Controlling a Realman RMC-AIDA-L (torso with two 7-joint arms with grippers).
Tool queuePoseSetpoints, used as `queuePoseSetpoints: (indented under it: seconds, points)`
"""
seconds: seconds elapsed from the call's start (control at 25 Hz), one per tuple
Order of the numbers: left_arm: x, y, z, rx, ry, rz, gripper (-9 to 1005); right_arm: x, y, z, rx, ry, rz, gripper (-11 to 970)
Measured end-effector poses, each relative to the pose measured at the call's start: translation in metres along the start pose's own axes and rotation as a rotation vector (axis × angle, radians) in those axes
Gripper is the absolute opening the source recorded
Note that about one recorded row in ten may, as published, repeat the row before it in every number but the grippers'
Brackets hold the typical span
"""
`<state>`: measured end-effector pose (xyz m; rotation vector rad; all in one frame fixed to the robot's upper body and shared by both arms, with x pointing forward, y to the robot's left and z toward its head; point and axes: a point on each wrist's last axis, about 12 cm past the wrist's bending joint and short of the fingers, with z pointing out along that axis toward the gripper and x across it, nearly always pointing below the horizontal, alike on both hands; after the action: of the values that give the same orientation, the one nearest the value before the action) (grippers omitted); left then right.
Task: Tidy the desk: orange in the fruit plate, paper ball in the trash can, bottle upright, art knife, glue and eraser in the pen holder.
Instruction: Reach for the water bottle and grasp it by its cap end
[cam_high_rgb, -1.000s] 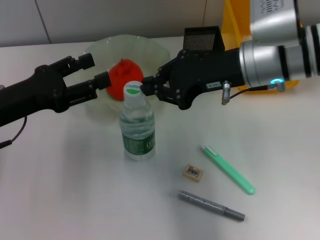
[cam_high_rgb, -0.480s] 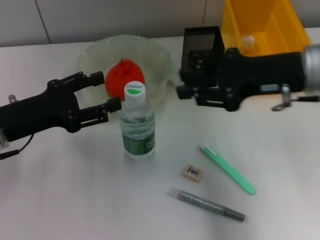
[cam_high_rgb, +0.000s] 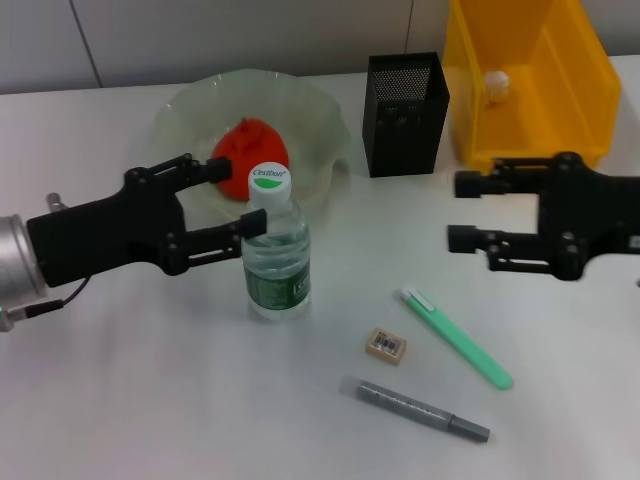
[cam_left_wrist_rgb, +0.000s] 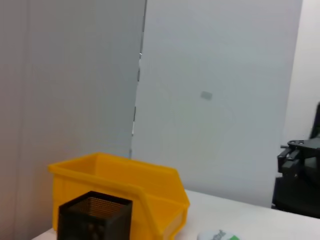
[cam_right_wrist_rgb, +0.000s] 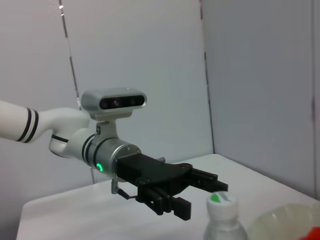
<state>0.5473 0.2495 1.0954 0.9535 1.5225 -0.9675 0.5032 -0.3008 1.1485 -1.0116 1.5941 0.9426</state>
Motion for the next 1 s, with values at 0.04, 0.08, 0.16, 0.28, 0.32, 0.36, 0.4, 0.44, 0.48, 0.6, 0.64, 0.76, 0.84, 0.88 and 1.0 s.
queuePoseSetpoints:
  seconds: [0.04, 0.08, 0.16, 0.28, 0.32, 0.36, 0.4, 0.44, 0.48, 0.6, 0.64, 0.76, 0.84, 0.88, 1.0]
  points:
    - [0.000, 0.000, 0.000, 0.000, 0.000, 0.000, 814, 0.003, 0.001, -0.004, 0.011, -0.004, 0.011, 592]
    - [0.000, 0.000, 0.003, 0.009, 0.006, 0.007, 814, 0.007, 0.001, -0.008, 0.024, -0.007, 0.023, 596]
    - [-0.001, 0.000, 0.008, 0.014, 0.008, 0.015, 814, 0.015, 0.002, -0.015, 0.050, -0.009, 0.058, 604]
    - [-0.001, 0.000, 0.011, 0.013, 0.004, 0.017, 815, 0.020, 0.003, -0.017, 0.058, -0.008, 0.075, 608]
    - [0.000, 0.002, 0.019, 0.009, -0.006, 0.019, 815, 0.022, 0.004, -0.018, 0.063, -0.007, 0.086, 609]
    - [0.000, 0.002, 0.019, 0.009, -0.006, 0.019, 815, 0.022, 0.004, -0.018, 0.063, -0.007, 0.086, 609]
    - [0.000, 0.003, 0.021, 0.008, -0.007, 0.021, 815, 0.024, 0.004, -0.019, 0.064, -0.006, 0.091, 609]
    - [0.000, 0.003, 0.021, 0.008, -0.007, 0.021, 815, 0.024, 0.004, -0.019, 0.064, -0.006, 0.091, 609]
    - [0.000, 0.003, 0.021, 0.008, -0.007, 0.021, 815, 0.024, 0.004, -0.019, 0.064, -0.005, 0.092, 609]
    - [-0.001, 0.005, 0.031, 0.010, -0.002, 0.037, 815, 0.024, 0.004, -0.019, 0.066, -0.004, 0.092, 609]
    - [-0.001, 0.005, 0.032, 0.010, -0.001, 0.038, 815, 0.025, 0.004, -0.019, 0.066, -0.004, 0.093, 609]
    - [-0.001, 0.006, 0.034, 0.007, 0.002, 0.061, 815, 0.026, 0.004, -0.019, 0.069, -0.002, 0.098, 609]
    - [0.000, 0.006, 0.034, 0.004, 0.004, 0.064, 789, 0.027, 0.004, -0.019, 0.072, 0.001, 0.099, 609]
    - [0.000, 0.006, 0.034, 0.004, 0.004, 0.064, 776, 0.027, 0.004, -0.019, 0.072, 0.001, 0.099, 609]
    - [0.001, 0.006, 0.032, 0.003, 0.008, 0.074, 736, 0.028, 0.003, -0.019, 0.077, 0.007, 0.101, 609]
